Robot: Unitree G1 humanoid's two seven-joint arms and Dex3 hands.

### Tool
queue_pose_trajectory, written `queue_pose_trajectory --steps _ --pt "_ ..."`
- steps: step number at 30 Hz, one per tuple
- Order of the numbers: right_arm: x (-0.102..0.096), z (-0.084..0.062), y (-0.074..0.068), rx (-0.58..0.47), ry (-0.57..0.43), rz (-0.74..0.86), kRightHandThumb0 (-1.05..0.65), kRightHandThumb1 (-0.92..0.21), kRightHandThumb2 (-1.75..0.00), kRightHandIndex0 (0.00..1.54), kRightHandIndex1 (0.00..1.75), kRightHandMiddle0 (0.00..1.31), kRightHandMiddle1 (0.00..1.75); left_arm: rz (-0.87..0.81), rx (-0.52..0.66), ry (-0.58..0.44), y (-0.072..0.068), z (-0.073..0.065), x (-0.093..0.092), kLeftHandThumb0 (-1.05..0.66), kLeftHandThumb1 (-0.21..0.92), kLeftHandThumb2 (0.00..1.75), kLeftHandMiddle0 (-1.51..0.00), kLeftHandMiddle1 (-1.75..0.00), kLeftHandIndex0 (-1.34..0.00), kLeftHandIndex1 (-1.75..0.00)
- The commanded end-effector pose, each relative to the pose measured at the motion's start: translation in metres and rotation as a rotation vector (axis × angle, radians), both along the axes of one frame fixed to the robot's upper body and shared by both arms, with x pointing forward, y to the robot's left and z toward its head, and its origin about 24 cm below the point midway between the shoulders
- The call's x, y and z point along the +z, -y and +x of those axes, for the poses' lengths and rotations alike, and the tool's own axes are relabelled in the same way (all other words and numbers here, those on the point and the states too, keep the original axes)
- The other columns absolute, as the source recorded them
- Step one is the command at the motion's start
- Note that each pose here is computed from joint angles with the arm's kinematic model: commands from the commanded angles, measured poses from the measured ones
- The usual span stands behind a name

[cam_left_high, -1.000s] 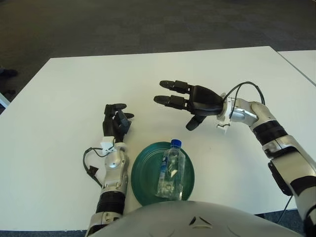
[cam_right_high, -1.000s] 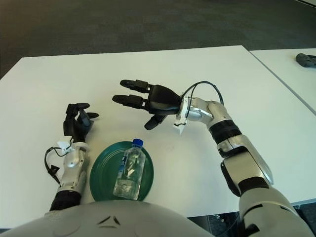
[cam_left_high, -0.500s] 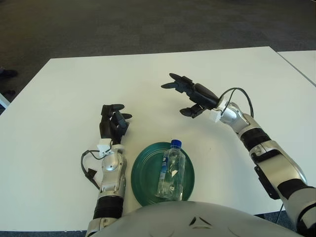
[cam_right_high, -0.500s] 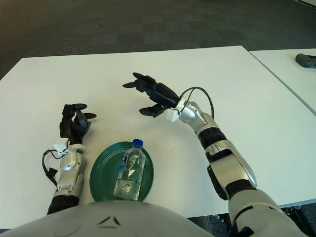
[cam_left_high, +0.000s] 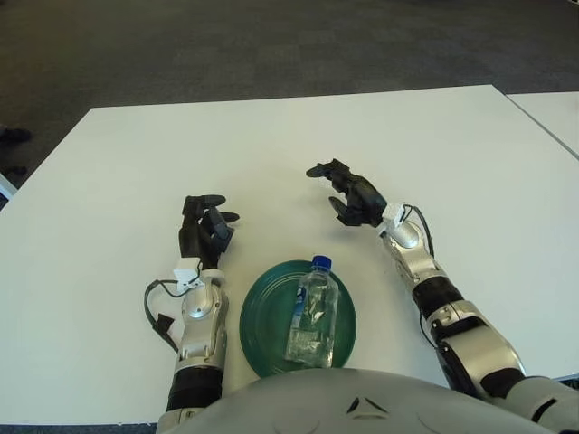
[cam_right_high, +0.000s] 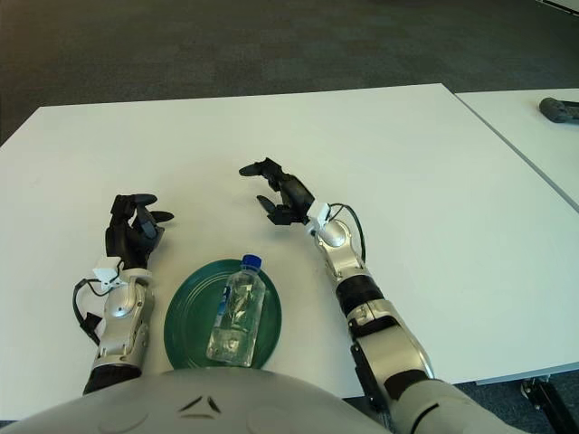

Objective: Put the bottle into the plate.

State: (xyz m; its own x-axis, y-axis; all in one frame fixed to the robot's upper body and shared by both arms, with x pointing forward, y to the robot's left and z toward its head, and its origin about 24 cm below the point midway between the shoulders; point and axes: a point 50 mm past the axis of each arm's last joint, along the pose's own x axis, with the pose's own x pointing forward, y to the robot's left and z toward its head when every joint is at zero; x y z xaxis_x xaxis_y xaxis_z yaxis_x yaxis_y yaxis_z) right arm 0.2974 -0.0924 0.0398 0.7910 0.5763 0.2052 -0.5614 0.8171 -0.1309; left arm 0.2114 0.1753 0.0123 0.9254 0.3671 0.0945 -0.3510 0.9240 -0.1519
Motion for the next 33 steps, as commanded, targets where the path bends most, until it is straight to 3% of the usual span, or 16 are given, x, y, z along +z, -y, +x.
queue_pose_trajectory --steps 1,4,7,9,12,15,18,22,33 --pt "0.004 0.000 0.000 -0.042 -0.024 0.070 -0.60 -0.92 -0.50 0.72 0.18 0.27 1.00 0.018 0.000 0.001 -0.006 -0.001 0.000 -0.69 0.92 0.87 -0.60 -1.62 -0.36 -1.67" --pt "0.000 -0.003 0.000 -0.084 -0.054 0.095 -0.59 -0.92 -0.46 0.68 0.32 0.30 1.02 0.021 0.003 -0.003 -0.007 0.000 -0.001 -0.70 0.92 0.87 -0.60 -1.64 -0.37 -1.67" --pt "-0.001 -0.004 -0.001 -0.122 -0.079 0.116 -0.56 -0.90 -0.47 0.61 0.61 0.33 1.07 0.022 0.005 -0.001 -0.009 0.000 -0.001 -0.70 0.92 0.86 -0.59 -1.67 -0.38 -1.68" --pt "-0.001 -0.004 -0.001 -0.141 -0.089 0.127 -0.44 -0.91 -0.42 0.57 0.84 0.33 1.38 0.024 0.005 0.001 -0.010 0.001 -0.001 -0.71 0.92 0.85 -0.59 -1.68 -0.38 -1.69" --pt "0.001 -0.004 -0.002 -0.177 -0.087 0.152 -0.39 -0.90 -0.38 0.60 1.03 0.38 1.48 0.023 0.001 0.007 -0.011 0.001 0.000 -0.72 0.92 0.85 -0.58 -1.69 -0.37 -1.69" --pt "0.002 -0.002 -0.001 -0.213 -0.078 0.170 -0.13 -0.68 -0.68 0.61 1.30 0.43 1.48 0.020 -0.004 0.013 -0.010 0.002 0.001 -0.74 0.92 0.84 -0.57 -1.70 -0.36 -1.70" --pt "-0.002 -0.002 0.000 -0.256 -0.080 0.177 -0.05 -0.49 -0.96 0.62 1.49 0.46 1.52 0.013 -0.012 0.022 -0.009 0.003 0.001 -0.75 0.92 0.83 -0.56 -1.73 -0.35 -1.71" --pt "-0.012 -0.004 -0.001 -0.296 -0.105 0.177 -0.02 -0.37 -1.17 0.64 1.63 0.47 1.58 0.003 -0.019 0.036 -0.010 0.003 0.002 -0.76 0.92 0.81 -0.58 -1.74 -0.36 -1.72" --pt "-0.024 -0.012 -0.005 -0.375 -0.141 0.191 -0.01 -0.19 -1.44 0.71 1.74 0.54 1.64 0.006 -0.018 0.034 -0.014 0.001 0.002 -0.78 0.92 0.76 -0.59 -1.74 -0.39 -1.70"
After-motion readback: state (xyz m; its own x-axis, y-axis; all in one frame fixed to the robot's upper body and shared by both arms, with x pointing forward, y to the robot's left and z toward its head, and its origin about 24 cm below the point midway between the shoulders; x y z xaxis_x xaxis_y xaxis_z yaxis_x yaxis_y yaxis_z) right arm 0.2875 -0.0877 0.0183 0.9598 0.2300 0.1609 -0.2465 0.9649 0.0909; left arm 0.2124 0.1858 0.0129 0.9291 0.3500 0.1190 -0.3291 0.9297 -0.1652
